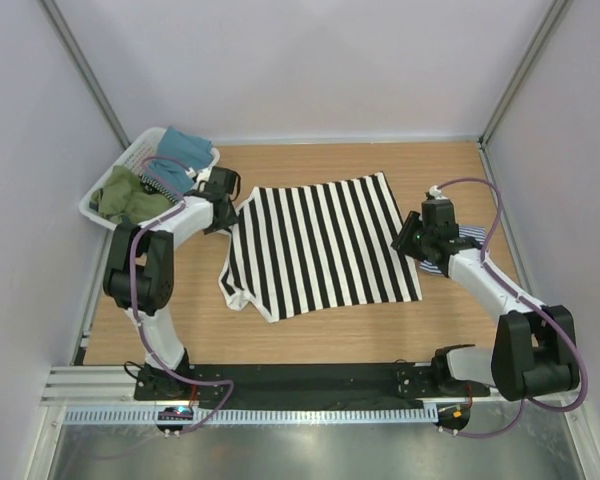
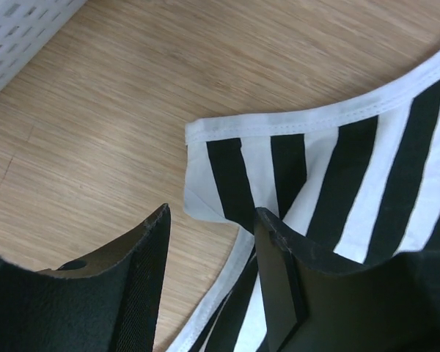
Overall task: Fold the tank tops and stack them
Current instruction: Flatten the tank top out
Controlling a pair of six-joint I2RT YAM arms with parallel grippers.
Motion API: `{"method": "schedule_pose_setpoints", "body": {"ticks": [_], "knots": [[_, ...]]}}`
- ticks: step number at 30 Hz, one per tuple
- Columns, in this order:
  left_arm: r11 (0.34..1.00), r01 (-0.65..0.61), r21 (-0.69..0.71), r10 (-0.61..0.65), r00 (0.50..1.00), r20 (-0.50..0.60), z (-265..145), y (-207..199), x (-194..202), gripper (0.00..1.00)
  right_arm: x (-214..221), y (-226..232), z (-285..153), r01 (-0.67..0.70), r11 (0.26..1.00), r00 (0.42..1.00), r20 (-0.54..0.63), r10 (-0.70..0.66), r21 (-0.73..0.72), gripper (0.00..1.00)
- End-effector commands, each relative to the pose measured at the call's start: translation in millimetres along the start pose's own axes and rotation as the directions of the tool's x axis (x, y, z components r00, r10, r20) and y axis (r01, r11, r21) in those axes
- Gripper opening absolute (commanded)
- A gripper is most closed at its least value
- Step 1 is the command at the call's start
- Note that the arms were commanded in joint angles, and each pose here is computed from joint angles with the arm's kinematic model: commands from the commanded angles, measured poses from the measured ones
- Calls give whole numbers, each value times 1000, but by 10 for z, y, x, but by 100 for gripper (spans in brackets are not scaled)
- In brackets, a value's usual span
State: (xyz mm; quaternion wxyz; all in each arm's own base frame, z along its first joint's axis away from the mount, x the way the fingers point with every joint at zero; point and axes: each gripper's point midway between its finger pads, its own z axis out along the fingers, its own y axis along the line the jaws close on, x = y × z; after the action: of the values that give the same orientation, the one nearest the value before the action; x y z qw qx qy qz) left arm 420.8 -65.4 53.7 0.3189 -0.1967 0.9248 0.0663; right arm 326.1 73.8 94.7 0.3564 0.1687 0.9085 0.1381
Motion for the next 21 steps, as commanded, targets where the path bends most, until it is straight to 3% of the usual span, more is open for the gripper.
{"method": "schedule_pose_setpoints", "body": {"ticks": [1,4,9,13,15,17,19,20,21], "knots": [[999,5,-37,-5,1000,1,91,109,-50,50,34,1,-62,4,1000,1000,15,-4,-16,38],[999,8,-35,-8,1000,-18,193,99,-23,40,81,-29,-87,2,1000,1000,12,-2,-12,38],[995,-4,-103,4,1000,1,264,259,-165,0,170,-87,-117,6,1000,1000,2,-6,-3,36],[991,18,-130,-16,1000,21,301,381,-392,0,203,-295,-113,-18,994,1000,13,17,104,35],[990,3,-138,0,1000,20,296,396,-446,9,231,-360,-118,-30,990,999,16,28,136,36],[991,4,-136,0,999,32,269,381,-530,40,214,-439,-141,-49,983,998,35,43,178,37],[993,12,-119,-9,1000,29,236,363,-520,49,199,-485,-186,-61,977,997,53,51,204,39],[996,26,-87,-22,999,49,145,320,-577,60,173,-552,-211,-73,968,996,76,56,240,39],[997,24,-72,-22,999,34,133,324,-480,62,187,-590,-233,-89,962,994,83,69,258,40]]}}
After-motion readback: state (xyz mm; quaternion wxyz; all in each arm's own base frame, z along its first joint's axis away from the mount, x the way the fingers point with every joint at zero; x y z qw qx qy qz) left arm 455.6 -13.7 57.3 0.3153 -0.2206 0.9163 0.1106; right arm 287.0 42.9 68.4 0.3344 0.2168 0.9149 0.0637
